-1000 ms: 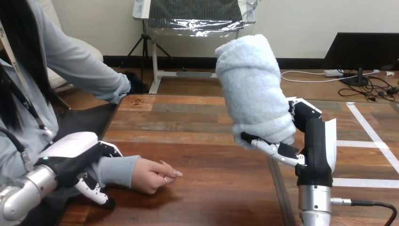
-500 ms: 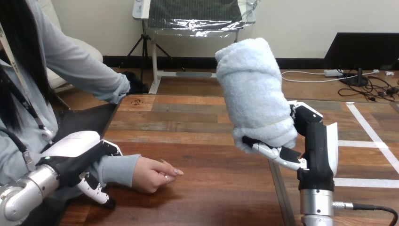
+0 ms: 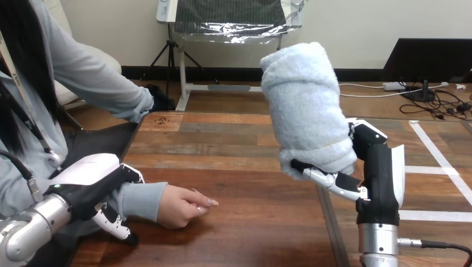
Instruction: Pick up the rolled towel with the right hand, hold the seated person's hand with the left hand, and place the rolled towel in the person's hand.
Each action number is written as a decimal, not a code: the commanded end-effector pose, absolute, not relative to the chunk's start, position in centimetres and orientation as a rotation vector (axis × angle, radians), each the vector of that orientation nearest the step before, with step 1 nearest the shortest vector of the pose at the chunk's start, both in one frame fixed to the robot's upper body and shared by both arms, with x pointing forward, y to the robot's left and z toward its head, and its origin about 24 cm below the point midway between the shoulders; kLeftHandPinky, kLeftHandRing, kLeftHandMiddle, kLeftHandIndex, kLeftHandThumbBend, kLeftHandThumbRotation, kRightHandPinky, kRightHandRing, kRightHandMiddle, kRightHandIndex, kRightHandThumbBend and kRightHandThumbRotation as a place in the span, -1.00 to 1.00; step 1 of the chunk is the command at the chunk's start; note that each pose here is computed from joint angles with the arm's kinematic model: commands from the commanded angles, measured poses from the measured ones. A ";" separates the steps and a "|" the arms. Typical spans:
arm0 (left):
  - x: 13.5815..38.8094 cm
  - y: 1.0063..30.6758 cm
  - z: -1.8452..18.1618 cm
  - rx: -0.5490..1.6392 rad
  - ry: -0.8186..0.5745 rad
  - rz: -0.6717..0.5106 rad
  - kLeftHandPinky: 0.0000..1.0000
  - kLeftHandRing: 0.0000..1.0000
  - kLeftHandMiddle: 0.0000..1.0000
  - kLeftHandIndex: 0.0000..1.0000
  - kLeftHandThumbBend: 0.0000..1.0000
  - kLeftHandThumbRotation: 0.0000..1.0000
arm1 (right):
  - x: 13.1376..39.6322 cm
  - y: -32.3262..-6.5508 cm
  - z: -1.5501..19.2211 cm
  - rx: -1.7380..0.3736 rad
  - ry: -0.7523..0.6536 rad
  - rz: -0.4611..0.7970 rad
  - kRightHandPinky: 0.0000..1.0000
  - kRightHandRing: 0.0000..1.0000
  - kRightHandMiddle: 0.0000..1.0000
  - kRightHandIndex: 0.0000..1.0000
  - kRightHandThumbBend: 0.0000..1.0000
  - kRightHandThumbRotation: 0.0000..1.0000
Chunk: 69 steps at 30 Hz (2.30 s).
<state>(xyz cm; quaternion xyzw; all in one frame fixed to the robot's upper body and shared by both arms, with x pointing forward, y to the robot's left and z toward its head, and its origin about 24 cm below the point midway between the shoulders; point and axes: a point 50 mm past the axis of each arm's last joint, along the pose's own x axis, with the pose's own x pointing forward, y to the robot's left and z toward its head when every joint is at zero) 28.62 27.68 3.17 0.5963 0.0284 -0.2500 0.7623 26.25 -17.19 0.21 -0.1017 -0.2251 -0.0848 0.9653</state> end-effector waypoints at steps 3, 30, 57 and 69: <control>30.0 26.1 4.9 1.286 -0.069 -0.534 -0.21 -0.12 -0.02 -0.02 0.79 -1.00 | 27.6 -16.9 2.7 -0.165 -0.591 -0.164 -0.37 -0.24 -0.08 -0.11 0.49 -1.00; 31.0 25.1 6.9 1.261 -0.184 -0.523 -0.34 -0.24 -0.13 -0.12 0.66 -1.00 | 27.2 -15.9 1.5 -0.206 -0.523 -0.105 -0.36 -0.24 -0.09 -0.11 0.54 -1.00; 32.6 23.7 10.4 1.278 -0.317 -0.504 -0.42 -0.31 -0.17 -0.17 0.55 -1.00 | 26.8 -14.8 0.6 -0.239 -0.480 -0.044 -0.35 -0.23 -0.07 -0.09 0.50 -1.00; 33.3 22.9 11.8 1.283 -0.360 -0.511 -0.44 -0.32 -0.19 -0.17 0.55 -1.00 | 26.6 -14.5 0.4 -0.265 -0.482 -0.006 -0.37 -0.25 -0.08 -0.09 0.49 -1.00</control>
